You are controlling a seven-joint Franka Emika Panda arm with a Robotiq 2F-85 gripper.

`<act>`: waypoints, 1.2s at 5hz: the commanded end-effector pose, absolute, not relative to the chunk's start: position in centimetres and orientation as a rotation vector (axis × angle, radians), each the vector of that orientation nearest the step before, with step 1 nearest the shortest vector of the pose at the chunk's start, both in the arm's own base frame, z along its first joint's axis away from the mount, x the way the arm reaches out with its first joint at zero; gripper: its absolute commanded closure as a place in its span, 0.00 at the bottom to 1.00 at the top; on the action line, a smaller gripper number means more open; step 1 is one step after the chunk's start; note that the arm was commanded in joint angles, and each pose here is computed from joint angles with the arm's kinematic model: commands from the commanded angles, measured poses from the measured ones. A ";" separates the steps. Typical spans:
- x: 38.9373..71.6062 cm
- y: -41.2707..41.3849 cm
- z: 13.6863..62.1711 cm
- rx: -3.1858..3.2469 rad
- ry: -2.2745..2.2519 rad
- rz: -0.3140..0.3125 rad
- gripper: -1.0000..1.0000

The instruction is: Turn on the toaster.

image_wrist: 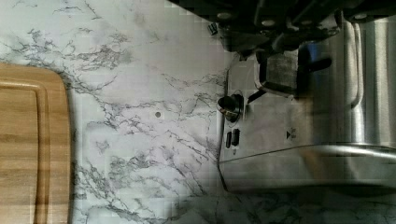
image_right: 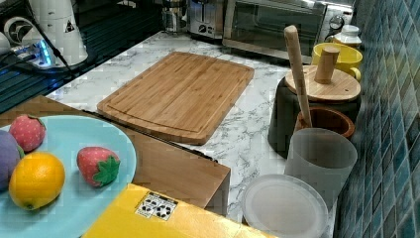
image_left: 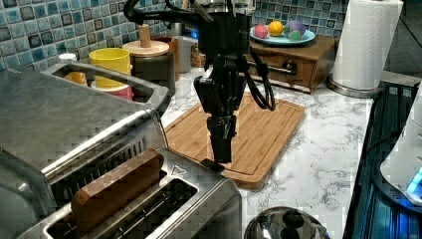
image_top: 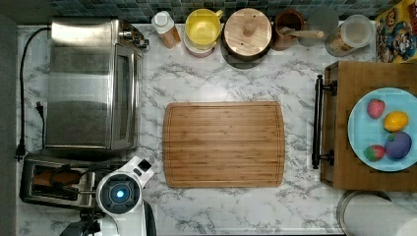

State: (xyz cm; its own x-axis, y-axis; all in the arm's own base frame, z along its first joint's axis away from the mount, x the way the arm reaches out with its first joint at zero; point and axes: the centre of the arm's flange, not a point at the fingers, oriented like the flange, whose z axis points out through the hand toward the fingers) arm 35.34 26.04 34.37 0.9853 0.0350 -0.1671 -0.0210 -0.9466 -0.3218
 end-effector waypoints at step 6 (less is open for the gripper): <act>34.2 31.2 25.8 -2.993 -0.080 0.395 1.00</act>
